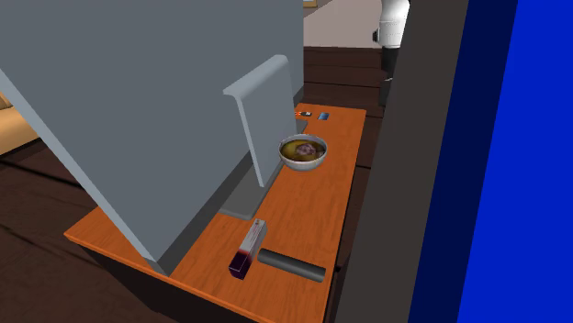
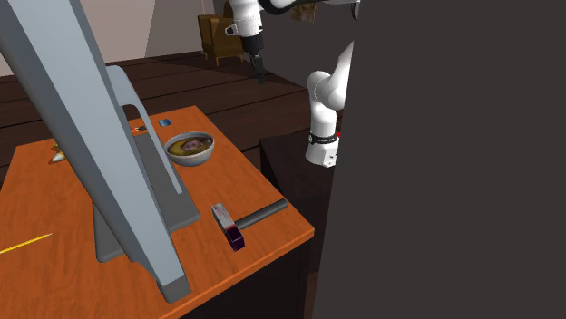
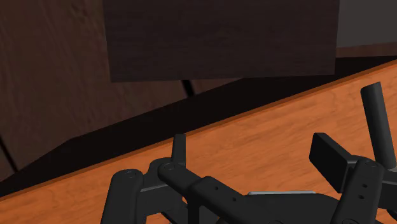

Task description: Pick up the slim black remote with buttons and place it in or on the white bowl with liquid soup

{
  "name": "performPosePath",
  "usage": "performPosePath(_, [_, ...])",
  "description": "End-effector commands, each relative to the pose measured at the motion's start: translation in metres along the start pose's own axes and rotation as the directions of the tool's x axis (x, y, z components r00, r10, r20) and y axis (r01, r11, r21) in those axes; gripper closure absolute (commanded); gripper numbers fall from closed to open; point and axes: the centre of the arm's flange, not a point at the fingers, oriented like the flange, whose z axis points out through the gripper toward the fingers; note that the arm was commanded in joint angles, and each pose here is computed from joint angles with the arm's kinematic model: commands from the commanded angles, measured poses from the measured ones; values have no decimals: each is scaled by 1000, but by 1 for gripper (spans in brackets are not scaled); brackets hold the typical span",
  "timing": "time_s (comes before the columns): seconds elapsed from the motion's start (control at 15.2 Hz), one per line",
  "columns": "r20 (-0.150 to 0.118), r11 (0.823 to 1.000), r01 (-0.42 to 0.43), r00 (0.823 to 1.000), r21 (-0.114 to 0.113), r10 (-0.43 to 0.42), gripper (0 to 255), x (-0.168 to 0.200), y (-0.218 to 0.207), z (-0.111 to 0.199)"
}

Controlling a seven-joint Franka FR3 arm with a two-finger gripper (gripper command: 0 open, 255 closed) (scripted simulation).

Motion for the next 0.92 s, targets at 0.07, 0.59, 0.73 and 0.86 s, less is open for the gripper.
performPosePath(0.07, [-5, 1000, 7, 1000, -2, -7, 0, 4, -10, 7])
performPosePath(0.59, [-44, 998, 65, 997, -22, -65, 0, 31, -94, 66])
performPosePath(0.73, [-54, 997, 79, 995, -27, -80, 0, 38, -116, 80])
performPosePath(0.86, [-63, 995, 93, 994, -33, -95, 0, 44, -137, 95])
